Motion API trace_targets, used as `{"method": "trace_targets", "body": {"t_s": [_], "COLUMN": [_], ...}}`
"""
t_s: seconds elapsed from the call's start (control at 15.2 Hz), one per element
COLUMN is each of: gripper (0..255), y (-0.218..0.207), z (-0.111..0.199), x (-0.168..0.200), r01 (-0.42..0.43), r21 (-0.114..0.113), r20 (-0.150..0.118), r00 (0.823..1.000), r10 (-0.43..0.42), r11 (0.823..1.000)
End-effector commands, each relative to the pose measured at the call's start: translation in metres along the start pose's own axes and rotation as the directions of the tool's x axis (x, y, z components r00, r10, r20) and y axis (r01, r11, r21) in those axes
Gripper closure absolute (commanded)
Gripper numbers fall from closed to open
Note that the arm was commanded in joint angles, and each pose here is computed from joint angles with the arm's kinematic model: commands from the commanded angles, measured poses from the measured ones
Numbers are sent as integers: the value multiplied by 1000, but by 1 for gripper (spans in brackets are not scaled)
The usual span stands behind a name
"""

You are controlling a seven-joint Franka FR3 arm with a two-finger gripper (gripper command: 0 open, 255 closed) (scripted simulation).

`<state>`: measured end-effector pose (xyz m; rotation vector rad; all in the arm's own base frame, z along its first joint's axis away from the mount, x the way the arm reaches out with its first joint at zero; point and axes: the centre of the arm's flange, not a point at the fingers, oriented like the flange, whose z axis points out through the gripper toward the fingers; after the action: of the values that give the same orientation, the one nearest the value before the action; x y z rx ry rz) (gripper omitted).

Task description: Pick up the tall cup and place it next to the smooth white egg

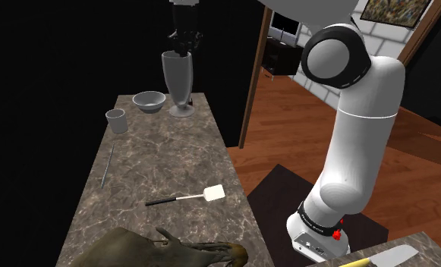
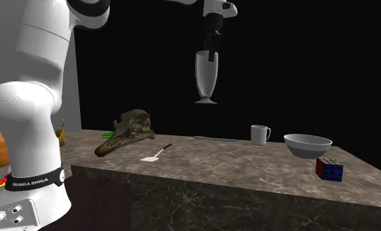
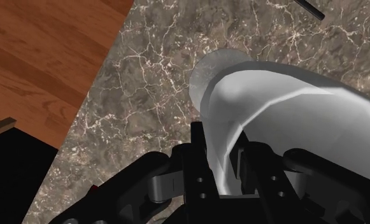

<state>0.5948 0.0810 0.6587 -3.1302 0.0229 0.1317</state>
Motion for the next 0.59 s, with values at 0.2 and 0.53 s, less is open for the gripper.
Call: {"method": "trace_targets", "body": {"t_s": [0.2, 0.53], "gripper": [255, 255], "y": [-1, -10], "z": [-27, -29], "x": [-3, -42], "r01": [0, 0], "r21": [0, 0], "r20": [-1, -1], "r00": [1000, 1000], "r10": [0, 0], "r11": [1000, 1000]}}
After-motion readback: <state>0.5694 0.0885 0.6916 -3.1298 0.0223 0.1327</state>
